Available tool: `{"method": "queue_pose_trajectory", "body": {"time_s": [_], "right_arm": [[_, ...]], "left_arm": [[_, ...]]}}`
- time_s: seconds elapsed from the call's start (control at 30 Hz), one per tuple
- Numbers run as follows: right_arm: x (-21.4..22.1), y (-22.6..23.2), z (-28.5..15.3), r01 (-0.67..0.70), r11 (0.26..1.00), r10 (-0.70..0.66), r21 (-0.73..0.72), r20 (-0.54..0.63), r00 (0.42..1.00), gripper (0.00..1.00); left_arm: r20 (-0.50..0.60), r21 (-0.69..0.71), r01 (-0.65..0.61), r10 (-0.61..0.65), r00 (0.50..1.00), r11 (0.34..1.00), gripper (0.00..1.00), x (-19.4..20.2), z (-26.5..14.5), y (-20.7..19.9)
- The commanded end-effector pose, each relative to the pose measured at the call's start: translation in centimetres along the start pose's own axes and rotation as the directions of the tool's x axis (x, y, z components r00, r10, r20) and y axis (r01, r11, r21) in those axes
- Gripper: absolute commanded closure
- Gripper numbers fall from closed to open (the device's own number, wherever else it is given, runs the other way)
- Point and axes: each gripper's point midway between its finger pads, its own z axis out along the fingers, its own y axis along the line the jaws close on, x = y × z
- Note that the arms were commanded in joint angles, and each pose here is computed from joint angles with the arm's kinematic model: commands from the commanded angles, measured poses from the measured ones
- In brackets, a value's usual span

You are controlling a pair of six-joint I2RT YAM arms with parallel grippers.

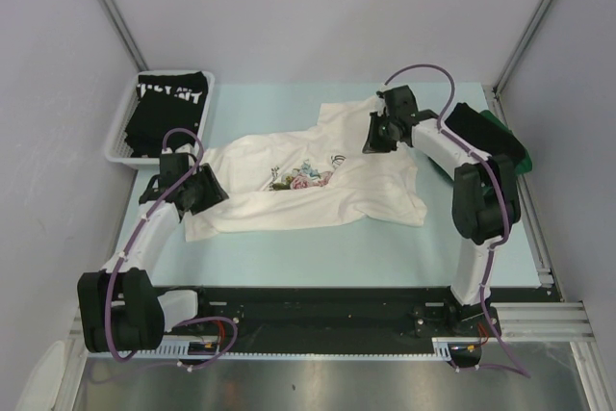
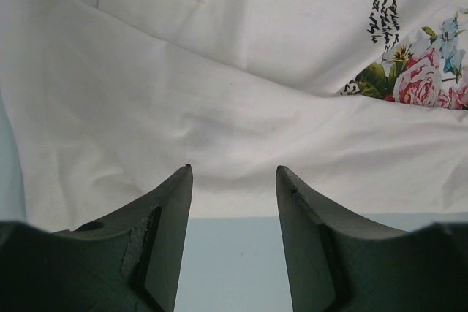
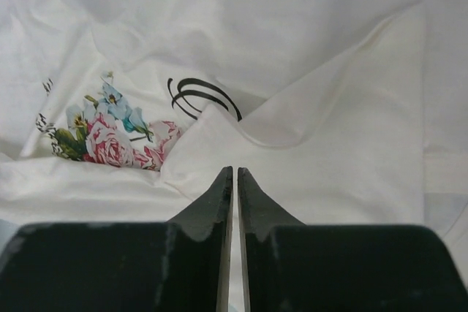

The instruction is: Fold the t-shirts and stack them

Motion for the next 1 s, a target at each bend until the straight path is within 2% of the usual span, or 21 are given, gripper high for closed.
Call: {"method": "queue_pose_trajectory", "body": {"time_s": [0.0, 0.07, 0.67, 0.97], "right_arm": [[1.6, 0.3, 0.2, 0.02, 1.0, -0.019, 0.003, -0.045, 0.999, 0.94], [2.4, 0.2, 0.5, 0.023, 1.0, -0.023, 0.01, -0.064, 0.998, 1.0], [4.7, -0.7, 4.2, 0.006, 1.0, -0.006, -0.003, -0.139, 0.99, 1.0], [0.5, 0.5, 7.3, 0.025, 0.999, -0.028, -0.032, -0.093, 0.995, 1.0]], "left_arm": [[0.019, 0.021, -0.008, 0.008, 1.0, 1.0, 0.45, -0.4, -0.1, -0.3], [0.022, 0.022, -0.011, 0.011, 1.0, 1.0, 0.45, -0.5, -0.2, -0.4], [0.02, 0.013, -0.017, 0.016, 1.0, 1.0, 0.45, -0.8, -0.3, -0.3], [0.018, -0.001, -0.025, 0.025, 1.0, 1.0, 0.45, -0.6, -0.5, 0.0]]}}
